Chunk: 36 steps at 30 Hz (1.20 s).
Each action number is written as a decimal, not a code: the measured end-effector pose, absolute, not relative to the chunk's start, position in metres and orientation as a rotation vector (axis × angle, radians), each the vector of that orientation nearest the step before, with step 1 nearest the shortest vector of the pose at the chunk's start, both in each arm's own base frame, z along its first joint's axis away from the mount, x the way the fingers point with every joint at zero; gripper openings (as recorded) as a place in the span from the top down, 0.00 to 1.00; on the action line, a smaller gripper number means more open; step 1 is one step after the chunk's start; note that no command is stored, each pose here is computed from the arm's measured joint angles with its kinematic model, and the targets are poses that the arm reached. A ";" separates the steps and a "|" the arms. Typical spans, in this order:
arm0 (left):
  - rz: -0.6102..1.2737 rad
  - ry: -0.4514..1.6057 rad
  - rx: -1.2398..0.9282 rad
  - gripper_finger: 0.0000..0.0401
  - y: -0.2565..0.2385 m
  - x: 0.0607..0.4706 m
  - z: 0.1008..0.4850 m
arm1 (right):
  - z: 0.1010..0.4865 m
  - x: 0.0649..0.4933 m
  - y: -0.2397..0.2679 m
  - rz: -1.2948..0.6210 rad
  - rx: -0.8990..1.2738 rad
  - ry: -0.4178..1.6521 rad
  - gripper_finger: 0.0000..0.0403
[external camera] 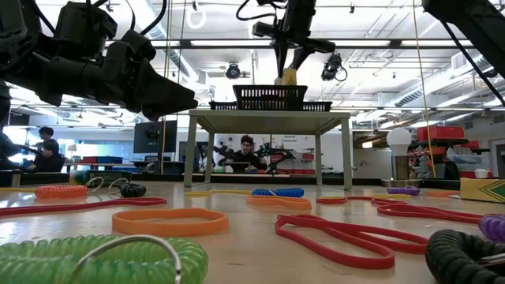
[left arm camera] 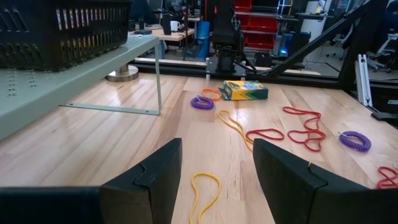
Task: Pick & Place Office Desk Supplies
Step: Put the yellow crayon box into the bottom black bin
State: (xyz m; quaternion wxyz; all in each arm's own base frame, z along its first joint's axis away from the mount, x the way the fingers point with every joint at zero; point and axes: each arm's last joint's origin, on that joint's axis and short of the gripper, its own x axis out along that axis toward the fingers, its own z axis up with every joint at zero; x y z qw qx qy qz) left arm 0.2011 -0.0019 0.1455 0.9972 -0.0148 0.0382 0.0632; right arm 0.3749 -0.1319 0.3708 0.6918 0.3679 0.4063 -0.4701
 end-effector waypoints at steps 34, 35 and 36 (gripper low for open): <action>0.131 0.080 -0.034 0.49 -0.002 0.201 0.145 | 0.371 0.371 -0.131 -1.150 0.828 0.875 0.68; 0.134 0.080 -0.037 0.49 -0.002 0.201 0.145 | 0.371 0.371 -0.131 -1.152 0.825 0.874 0.66; 0.137 0.080 -0.039 0.49 -0.002 0.201 0.145 | 0.371 0.371 -0.131 -1.152 0.821 0.874 0.64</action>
